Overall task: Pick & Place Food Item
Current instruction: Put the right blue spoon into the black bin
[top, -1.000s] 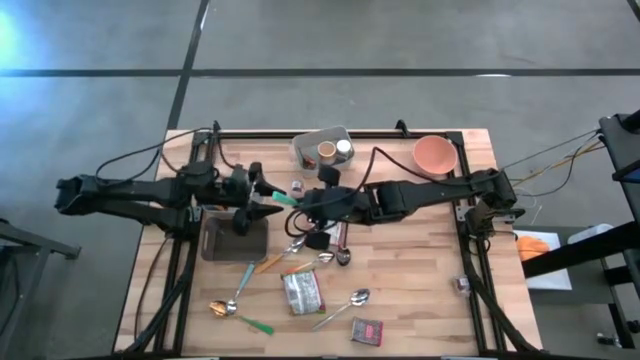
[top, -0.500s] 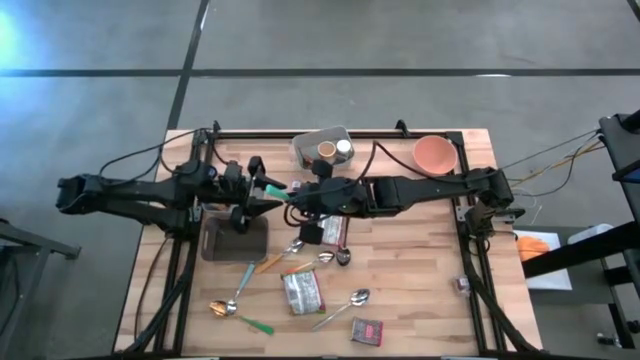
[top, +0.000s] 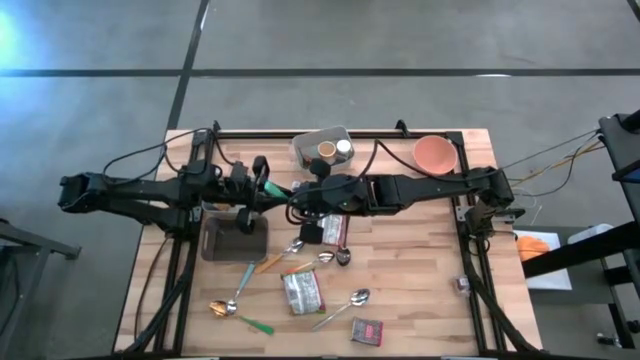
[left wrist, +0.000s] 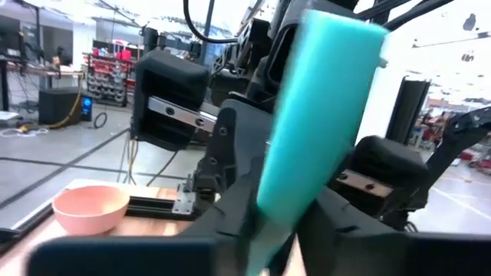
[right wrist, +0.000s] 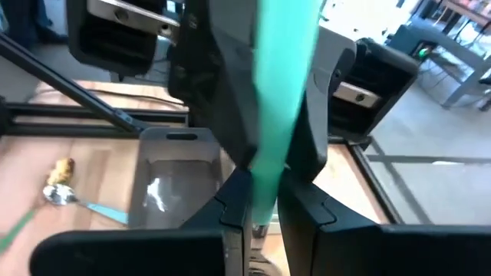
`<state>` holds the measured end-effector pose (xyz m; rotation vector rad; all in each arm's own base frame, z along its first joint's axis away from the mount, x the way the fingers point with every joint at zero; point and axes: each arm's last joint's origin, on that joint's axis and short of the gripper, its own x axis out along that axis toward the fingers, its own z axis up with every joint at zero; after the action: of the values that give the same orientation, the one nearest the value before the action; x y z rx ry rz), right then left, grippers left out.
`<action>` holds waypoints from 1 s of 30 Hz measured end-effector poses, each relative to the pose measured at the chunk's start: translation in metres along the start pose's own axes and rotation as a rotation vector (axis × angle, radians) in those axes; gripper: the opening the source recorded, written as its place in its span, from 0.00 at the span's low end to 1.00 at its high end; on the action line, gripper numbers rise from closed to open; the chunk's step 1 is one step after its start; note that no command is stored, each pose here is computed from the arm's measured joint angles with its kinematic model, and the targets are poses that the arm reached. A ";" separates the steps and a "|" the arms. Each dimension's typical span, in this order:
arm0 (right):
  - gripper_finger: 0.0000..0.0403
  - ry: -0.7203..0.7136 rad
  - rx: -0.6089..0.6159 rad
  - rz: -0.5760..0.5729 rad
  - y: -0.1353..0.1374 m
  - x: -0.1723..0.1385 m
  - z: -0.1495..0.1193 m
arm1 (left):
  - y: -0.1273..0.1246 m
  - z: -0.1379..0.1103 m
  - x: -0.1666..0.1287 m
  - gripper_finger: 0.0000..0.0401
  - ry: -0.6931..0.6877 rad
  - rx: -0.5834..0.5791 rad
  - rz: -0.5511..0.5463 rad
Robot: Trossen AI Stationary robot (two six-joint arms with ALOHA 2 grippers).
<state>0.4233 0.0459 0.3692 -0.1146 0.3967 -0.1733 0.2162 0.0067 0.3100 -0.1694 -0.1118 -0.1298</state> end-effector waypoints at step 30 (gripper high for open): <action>0.51 0.093 -0.007 0.005 0.002 0.000 -0.010 | -0.005 0.020 -0.018 0.13 0.495 -0.131 0.158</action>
<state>0.4193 0.0473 0.3594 -0.1130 0.4904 -0.1723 0.1962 0.0071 0.3288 -0.2714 0.4031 -0.0185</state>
